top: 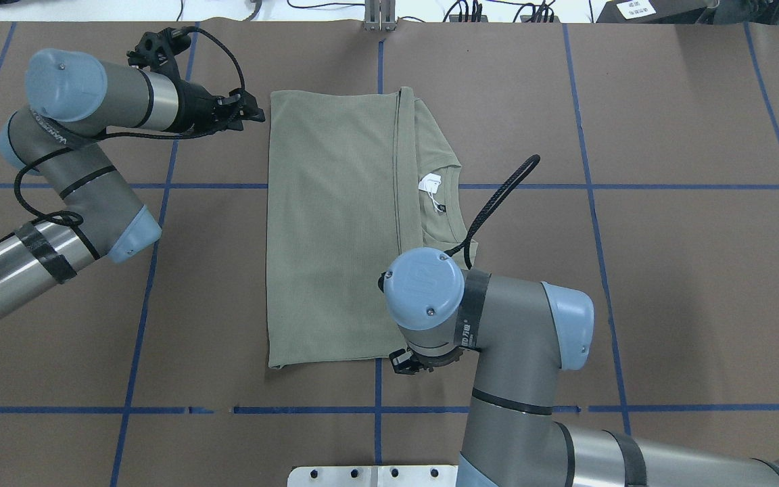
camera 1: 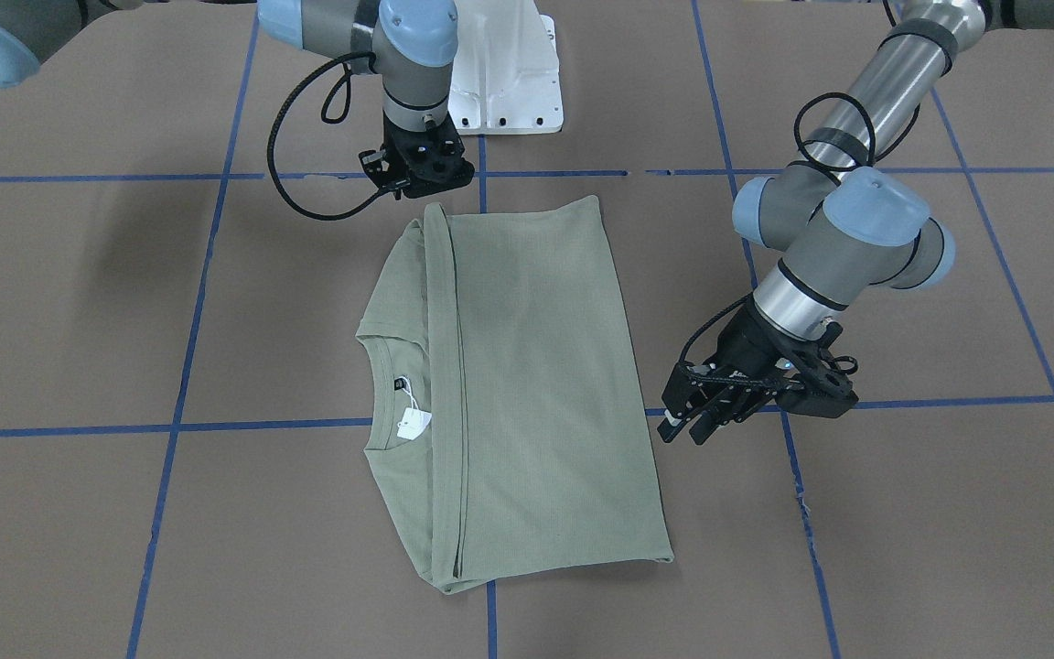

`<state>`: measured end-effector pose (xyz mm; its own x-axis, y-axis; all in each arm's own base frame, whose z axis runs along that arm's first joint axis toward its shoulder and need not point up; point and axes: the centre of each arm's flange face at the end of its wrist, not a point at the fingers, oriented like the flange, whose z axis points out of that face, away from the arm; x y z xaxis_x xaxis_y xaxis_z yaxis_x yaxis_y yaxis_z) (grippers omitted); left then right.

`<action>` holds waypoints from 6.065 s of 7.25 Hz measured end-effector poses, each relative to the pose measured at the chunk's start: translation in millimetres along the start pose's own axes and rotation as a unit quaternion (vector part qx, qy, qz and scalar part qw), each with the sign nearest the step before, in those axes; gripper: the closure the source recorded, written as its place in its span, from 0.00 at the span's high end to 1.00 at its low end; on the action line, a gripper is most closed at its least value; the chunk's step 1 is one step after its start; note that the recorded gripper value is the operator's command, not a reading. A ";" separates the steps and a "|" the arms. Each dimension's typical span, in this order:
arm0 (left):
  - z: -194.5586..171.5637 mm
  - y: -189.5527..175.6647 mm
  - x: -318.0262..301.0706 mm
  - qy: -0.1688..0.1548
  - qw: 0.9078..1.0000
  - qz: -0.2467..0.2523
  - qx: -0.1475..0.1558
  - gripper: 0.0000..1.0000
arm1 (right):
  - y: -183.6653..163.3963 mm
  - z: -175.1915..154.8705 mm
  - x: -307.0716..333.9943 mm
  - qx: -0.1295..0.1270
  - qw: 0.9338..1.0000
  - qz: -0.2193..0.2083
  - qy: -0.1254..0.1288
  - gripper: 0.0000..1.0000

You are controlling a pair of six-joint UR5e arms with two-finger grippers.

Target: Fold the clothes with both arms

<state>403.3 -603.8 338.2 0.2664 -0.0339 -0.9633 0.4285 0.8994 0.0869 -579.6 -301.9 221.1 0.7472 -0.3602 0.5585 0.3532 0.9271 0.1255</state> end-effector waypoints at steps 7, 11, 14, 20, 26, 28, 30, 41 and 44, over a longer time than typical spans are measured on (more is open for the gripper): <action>1.3 3.9 -10.4 -0.006 1.000 -0.002 -0.001 0.54 | -33.7 0.5 -28.8 -0.019 0.999 -0.017 0.029 0.34; 0.8 3.5 -10.1 -0.006 1.000 -0.002 -0.001 0.54 | -33.9 2.5 -28.5 -0.020 0.999 -0.017 0.030 0.00; 0.2 3.6 -9.1 -0.005 1.000 -0.001 -0.001 0.54 | -34.4 4.4 -9.9 -0.021 0.999 -0.009 0.033 0.00; -4.8 3.7 -1.4 0.001 1.000 0.000 0.002 0.55 | 5.9 25.1 43.7 -0.026 0.999 0.005 0.044 0.54; -13.6 5.4 3.0 0.009 1.000 0.003 0.003 0.55 | -52.4 -19.0 72.2 0.017 0.999 0.039 0.034 1.00; -24.9 11.6 -5.0 0.010 1.000 0.004 0.002 0.56 | -123.1 -22.2 79.1 0.037 0.998 0.042 0.039 1.00; -27.5 13.3 -7.9 0.010 1.000 0.003 0.001 0.57 | -193.8 -13.1 85.1 0.054 0.997 0.047 0.043 1.00; -30.8 17.2 -17.7 0.007 1.000 0.005 -0.004 0.57 | -262.2 -35.1 159.1 0.084 0.990 0.112 0.033 1.00; -31.8 17.0 -17.5 0.008 1.000 0.006 -0.008 0.57 | -163.6 -39.7 121.9 0.107 0.961 0.250 -0.043 1.00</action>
<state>378.5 -574.1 348.4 0.2570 -0.0158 -0.9663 0.4118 0.9064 0.0947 -523.9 -501.6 236.1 0.7411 0.1364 0.6574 -0.1686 0.9856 -0.0145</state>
